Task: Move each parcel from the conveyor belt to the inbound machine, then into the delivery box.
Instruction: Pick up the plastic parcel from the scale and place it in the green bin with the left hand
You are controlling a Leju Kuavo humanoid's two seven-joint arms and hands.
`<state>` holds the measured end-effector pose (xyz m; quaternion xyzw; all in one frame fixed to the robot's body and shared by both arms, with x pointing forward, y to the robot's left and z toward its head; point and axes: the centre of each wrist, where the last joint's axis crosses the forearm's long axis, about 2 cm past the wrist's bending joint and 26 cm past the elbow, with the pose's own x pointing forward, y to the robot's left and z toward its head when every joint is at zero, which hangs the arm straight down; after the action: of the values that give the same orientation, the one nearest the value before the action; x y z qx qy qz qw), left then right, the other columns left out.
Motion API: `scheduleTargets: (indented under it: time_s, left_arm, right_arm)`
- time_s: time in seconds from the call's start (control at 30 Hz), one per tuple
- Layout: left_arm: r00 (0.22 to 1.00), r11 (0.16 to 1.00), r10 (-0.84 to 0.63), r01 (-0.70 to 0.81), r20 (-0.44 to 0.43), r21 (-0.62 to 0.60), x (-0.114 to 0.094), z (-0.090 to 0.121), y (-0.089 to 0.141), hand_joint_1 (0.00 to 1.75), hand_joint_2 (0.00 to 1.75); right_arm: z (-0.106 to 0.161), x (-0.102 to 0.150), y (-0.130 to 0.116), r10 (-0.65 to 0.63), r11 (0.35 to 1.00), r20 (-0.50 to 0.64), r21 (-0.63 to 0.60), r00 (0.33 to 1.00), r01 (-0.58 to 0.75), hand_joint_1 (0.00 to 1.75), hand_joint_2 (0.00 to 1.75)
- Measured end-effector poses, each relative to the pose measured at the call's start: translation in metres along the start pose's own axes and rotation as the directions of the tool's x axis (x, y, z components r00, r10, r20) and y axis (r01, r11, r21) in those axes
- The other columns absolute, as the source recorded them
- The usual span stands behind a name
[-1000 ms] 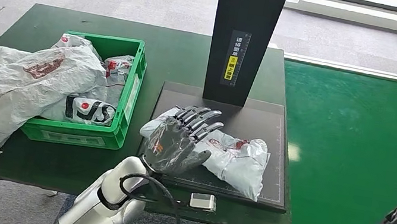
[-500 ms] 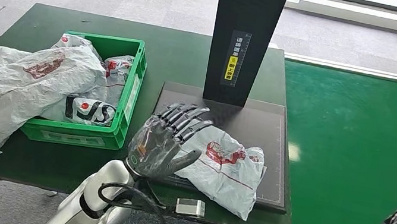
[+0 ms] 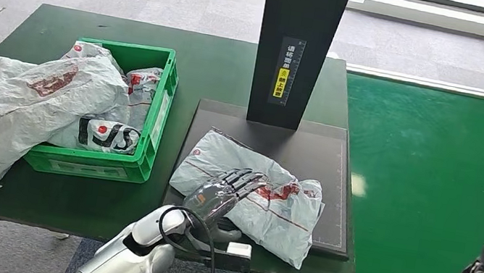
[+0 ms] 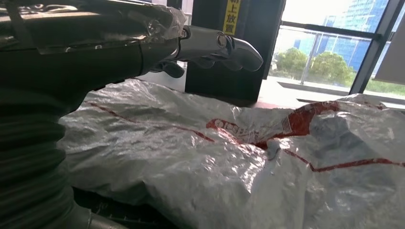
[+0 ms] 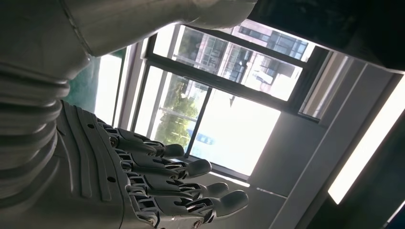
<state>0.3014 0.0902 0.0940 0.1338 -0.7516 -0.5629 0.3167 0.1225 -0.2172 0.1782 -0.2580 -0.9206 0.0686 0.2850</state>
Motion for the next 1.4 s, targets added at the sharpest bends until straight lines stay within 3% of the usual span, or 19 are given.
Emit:
scheduleTargets:
  time_s: [0.77, 0.9, 1.17, 1.4]
  left_arm:
    - [0.996, 0.990, 0.089, -0.092, -0.025, -0.108, 0.006, -0.005, -0.022, 0.00, 1.75]
    - [0.995, 0.991, 0.095, -0.097, -0.029, -0.088, 0.010, -0.010, -0.024, 1.75, 1.75]
    - [0.994, 0.996, 0.077, -0.073, -0.084, 0.043, 0.010, -0.014, -0.024, 1.75, 1.75]
    - [0.988, 0.994, 0.097, -0.090, -0.117, 0.063, 0.006, -0.013, -0.026, 1.75, 1.75]
  right_arm:
    - [-0.003, 0.000, 0.002, -0.021, 1.000, 0.014, 0.019, 1.000, 0.021, 0.00, 1.75]
    - [-0.004, -0.001, 0.002, -0.020, 1.000, 0.024, 0.024, 1.000, 0.019, 0.00, 1.75]
    - [-0.007, 0.001, 0.005, -0.012, 0.999, 0.031, 0.031, 0.999, 0.011, 0.00, 1.75]
    - [-0.012, 0.000, 0.008, -0.017, 0.999, 0.044, 0.028, 0.999, 0.015, 0.00, 1.75]
